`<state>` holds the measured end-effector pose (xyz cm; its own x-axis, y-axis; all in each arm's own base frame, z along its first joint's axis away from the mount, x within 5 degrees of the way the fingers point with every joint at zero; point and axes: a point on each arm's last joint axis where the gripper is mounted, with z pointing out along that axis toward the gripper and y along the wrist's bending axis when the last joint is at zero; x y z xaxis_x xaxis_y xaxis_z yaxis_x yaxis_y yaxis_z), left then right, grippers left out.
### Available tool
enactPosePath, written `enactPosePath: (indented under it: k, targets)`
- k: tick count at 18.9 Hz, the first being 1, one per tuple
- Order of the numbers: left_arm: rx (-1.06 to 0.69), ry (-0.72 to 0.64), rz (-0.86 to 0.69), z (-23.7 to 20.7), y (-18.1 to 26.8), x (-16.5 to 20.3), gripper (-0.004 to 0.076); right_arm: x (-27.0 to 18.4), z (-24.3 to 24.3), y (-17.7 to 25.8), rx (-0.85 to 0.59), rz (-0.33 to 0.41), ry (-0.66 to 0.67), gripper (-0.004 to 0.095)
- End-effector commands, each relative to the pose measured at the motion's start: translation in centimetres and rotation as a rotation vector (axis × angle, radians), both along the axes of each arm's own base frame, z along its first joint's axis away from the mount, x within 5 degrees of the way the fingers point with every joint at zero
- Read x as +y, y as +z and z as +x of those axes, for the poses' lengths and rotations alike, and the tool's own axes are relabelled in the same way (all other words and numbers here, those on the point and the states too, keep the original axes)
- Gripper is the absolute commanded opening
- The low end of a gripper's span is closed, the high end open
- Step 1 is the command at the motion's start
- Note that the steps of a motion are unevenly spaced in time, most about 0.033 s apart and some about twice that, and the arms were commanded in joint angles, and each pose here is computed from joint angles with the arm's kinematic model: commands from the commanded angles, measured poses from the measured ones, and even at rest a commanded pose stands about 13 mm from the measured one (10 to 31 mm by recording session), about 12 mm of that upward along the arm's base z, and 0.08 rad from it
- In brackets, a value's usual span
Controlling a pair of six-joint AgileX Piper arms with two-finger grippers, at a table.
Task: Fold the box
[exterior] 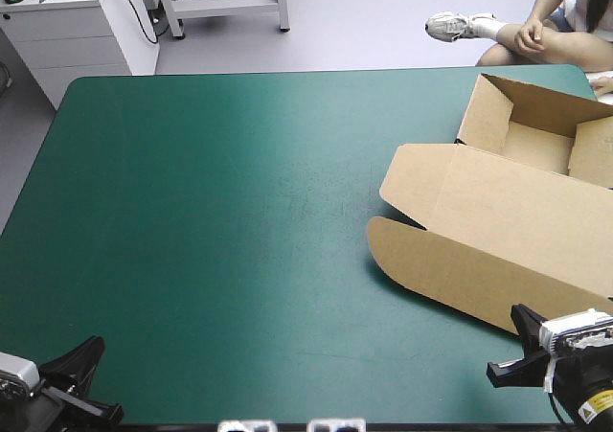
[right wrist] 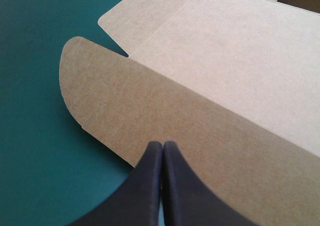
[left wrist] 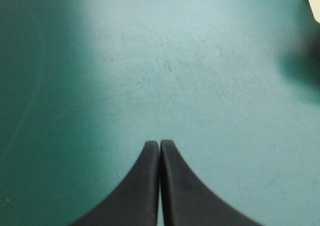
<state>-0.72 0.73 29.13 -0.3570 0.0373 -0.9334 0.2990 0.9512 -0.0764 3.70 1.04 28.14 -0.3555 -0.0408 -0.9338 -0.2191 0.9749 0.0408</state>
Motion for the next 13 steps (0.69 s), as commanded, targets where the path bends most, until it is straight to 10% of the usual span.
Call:
enactPosePath:
  k: [1,13]
  targets:
    - [-0.052,-0.012,-0.043,0.03,0.43,-0.17,-0.0008,-0.13,-0.32,0.87,-0.107,0.033,-0.011,-0.002]
    - [-0.045,-0.015,-0.044,0.18,0.15,-0.27,-0.0008,-0.2,-0.75,0.33,-0.087,0.031,-0.01,-0.002]
